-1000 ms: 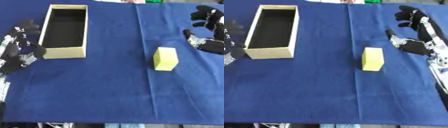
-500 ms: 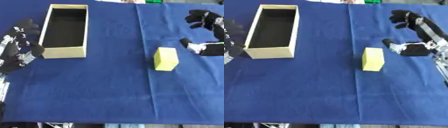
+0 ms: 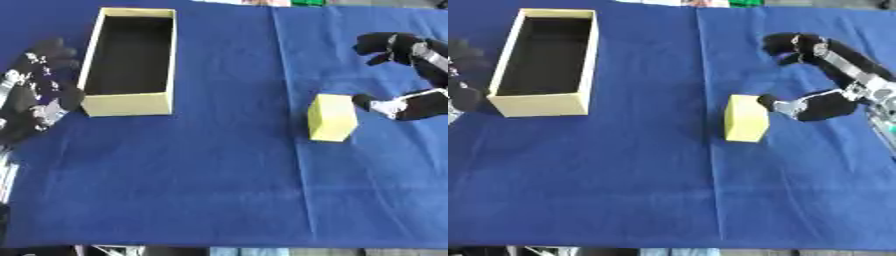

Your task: Pick up objects on the table and place them in the box.

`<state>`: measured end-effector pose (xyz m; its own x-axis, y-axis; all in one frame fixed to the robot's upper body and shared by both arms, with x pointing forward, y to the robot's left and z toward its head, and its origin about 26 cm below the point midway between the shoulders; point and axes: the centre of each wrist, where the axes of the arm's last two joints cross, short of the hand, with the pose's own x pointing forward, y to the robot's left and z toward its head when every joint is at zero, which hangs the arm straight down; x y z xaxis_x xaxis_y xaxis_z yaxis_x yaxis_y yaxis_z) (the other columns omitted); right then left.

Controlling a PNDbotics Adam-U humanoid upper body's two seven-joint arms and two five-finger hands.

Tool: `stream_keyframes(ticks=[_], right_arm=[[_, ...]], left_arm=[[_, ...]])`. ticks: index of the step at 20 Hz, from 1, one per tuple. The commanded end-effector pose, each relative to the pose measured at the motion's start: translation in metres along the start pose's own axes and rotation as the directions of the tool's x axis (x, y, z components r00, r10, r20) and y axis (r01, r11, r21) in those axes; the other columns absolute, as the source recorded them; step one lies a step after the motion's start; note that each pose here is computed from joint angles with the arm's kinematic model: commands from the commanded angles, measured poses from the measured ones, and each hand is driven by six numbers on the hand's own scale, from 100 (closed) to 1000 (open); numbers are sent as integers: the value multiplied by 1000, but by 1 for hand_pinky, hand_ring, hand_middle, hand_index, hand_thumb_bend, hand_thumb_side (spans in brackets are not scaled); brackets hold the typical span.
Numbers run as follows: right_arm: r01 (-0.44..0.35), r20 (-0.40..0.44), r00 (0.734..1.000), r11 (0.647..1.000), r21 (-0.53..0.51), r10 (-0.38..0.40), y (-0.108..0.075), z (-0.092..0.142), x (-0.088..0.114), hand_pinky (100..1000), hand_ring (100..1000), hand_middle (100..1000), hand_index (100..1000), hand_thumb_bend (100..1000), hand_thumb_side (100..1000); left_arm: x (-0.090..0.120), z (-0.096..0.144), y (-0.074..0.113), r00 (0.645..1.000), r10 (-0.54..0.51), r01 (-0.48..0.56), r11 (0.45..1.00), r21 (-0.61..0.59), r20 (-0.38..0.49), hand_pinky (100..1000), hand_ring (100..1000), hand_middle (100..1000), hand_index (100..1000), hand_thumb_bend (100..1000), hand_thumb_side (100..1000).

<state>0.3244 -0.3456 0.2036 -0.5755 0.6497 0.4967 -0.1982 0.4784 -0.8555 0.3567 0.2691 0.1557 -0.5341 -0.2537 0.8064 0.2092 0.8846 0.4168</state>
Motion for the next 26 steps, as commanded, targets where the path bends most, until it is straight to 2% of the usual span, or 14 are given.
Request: stream_keyframes(ticks=[1,7,26], right_arm=[[-67,-12,998,996,51,67,-13,0,3,875,919,866,940,425,244],[-98,-29,994,988,115,102,-13,-4,0,929,938,885,945,434,248],[-85,-134,984,972,219,116,-2,-10,-31,932,938,886,948,425,248]], left_arm=[[8,-2,8,999,-25,25,1000,3,19,614,838,802,934,693,516],[8,-2,8,1000,-25,25,1000,2,19,614,839,802,934,686,522],[7,-2,7,1000,-17,17,1000,-3,15,614,839,801,934,661,549]])
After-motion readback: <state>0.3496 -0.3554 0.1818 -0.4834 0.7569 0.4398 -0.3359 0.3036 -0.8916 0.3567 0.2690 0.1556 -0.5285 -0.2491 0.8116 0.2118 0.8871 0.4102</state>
